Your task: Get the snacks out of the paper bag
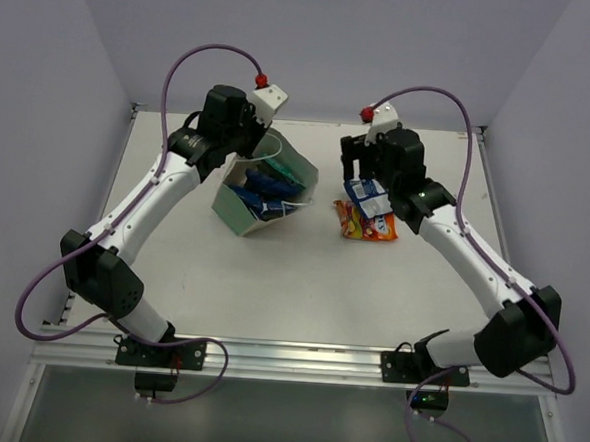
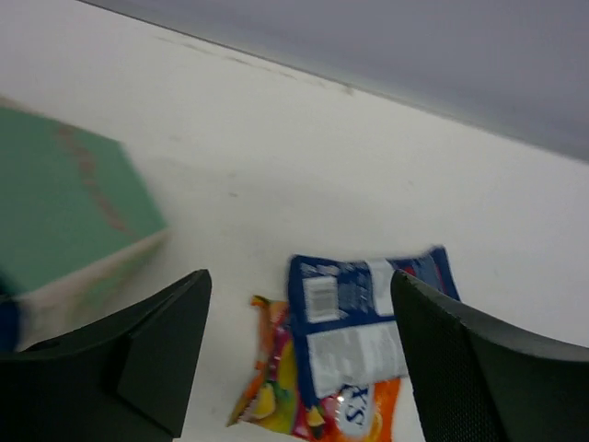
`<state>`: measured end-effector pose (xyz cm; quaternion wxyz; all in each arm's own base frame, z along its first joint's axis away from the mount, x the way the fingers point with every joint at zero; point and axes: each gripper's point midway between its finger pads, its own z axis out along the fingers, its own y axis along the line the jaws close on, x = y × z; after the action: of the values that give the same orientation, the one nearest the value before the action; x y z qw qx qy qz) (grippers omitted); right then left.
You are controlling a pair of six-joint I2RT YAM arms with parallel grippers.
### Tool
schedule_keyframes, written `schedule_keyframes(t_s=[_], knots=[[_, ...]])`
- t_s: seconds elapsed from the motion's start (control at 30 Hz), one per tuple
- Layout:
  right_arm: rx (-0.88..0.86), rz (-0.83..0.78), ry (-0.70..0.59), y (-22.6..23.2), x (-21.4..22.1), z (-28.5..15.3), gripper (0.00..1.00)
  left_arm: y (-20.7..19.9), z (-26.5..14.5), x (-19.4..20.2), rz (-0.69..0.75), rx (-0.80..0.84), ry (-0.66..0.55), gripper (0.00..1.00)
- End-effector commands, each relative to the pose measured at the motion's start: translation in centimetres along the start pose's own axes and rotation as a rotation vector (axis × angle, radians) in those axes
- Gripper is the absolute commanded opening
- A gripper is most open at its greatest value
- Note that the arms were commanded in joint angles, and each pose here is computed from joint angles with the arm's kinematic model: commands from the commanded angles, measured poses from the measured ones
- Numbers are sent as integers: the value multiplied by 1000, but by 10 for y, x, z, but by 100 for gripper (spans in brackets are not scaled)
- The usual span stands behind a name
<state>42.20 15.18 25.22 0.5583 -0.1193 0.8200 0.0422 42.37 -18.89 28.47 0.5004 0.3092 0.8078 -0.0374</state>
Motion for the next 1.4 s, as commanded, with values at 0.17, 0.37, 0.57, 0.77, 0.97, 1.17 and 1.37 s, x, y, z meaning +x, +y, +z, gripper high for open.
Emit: schedule_keyframes(t_s=[0.17,0.37,0.57,0.77,0.97,1.17,1.37], knots=[[-694,-248,-319,174,-92,-123,70,6,-29,-52,-31,0,-182,0],[-794,-332,-179,217,-60,-93,65,5,-32,-52,-45,3,-180,0],[-757,-387,-60,223,-22,-53,63,-3,-34,-54,-60,42,-188,0],[-569,-392,-54,207,-6,-9,65,-7,-38,-53,-56,65,-192,0],[-406,-428,-28,188,7,28,66,-10,-40,-52,-47,84,-194,0],[-310,-411,-35,179,12,53,62,-16,-44,-52,-40,114,-199,0],[-316,-375,-64,183,8,60,56,-21,-46,-52,-40,140,-204,0]])
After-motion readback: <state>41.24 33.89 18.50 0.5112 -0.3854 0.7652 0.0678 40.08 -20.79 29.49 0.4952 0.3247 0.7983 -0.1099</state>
